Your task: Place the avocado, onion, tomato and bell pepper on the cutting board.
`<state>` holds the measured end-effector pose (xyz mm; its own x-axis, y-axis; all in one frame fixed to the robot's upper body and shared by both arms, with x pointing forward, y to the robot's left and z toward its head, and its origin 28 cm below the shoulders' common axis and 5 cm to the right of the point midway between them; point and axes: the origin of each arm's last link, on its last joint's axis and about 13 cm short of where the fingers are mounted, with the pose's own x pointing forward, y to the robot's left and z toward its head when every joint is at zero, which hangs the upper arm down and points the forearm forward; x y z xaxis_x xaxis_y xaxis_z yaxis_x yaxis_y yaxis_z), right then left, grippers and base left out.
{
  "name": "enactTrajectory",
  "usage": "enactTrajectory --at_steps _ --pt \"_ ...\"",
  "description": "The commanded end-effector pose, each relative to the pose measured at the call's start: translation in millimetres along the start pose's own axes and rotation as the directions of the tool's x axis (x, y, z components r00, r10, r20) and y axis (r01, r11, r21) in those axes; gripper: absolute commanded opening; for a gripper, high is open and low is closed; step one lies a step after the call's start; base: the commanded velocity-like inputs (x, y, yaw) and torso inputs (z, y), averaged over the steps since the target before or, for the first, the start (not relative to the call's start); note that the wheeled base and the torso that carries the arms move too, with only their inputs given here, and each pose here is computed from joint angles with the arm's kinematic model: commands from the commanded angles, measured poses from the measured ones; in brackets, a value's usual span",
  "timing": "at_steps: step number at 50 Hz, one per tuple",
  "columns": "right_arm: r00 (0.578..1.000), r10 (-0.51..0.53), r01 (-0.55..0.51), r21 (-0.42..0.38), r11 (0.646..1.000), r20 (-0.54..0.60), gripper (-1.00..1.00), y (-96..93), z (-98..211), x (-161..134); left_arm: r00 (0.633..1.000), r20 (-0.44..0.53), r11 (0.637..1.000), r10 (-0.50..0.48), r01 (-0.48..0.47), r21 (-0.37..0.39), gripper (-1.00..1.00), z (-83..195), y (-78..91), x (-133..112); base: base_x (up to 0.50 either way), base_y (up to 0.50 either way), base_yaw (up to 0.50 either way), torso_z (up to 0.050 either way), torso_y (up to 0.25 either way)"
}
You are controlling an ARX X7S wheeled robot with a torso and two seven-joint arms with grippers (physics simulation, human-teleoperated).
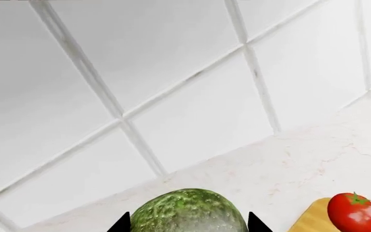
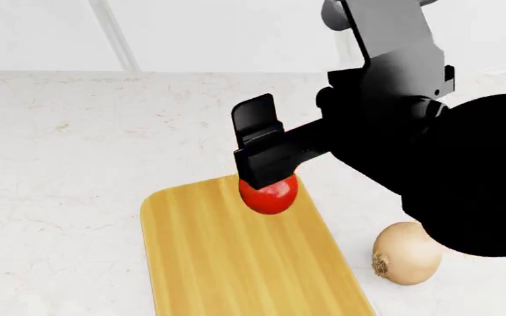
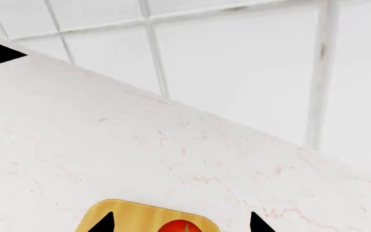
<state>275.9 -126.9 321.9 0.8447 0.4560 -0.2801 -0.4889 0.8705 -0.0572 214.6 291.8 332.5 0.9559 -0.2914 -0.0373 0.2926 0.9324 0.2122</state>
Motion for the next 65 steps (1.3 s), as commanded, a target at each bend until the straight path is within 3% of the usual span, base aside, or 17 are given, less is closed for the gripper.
enactTrajectory --at_steps 1,12,22,31,56,65 --pt "0.993 -0.068 0.072 -0.046 0.996 0.1 1.0 0.6 23.0 -36.3 0.997 -0.045 0.996 -0.059 0.062 0.069 -1.0 -0.4 -7.8 14.0 0.0 0.0 0.0 0.0 0.0" --pt "0.973 -0.131 0.144 -0.055 0.988 0.191 1.0 -3.0 44.5 -61.6 0.987 -0.081 0.98 -0.137 0.147 0.131 -1.0 0.3 -19.8 36.3 0.0 0.0 0.0 0.0 0.001" --pt "0.965 -0.152 0.165 -0.041 0.986 0.215 1.0 -4.1 46.4 -65.3 0.976 -0.125 0.963 -0.18 0.201 0.179 -1.0 -10.1 -32.7 53.3 0.0 0.0 0.0 0.0 0.0" --pt "0.966 -0.15 0.162 -0.042 0.986 0.212 1.0 -5.5 47.5 -61.8 0.951 -0.182 0.945 -0.248 0.279 0.171 -1.0 -28.0 -45.8 66.6 0.0 0.0 0.0 0.0 0.0" --pt "0.966 -0.146 0.159 -0.043 0.986 0.212 1.0 -5.9 40.1 -61.7 0.931 -0.218 0.922 -0.293 0.336 0.192 -1.0 -51.6 -76.3 91.4 0.0 0.0 0.0 0.0 0.0" --pt "0.967 -0.145 0.158 -0.045 0.986 0.211 1.0 -5.7 39.8 -60.3 0.915 -0.223 0.914 -0.335 0.373 0.16 -1.0 -60.1 -88.6 94.4 0.0 0.0 0.0 0.0 0.001"
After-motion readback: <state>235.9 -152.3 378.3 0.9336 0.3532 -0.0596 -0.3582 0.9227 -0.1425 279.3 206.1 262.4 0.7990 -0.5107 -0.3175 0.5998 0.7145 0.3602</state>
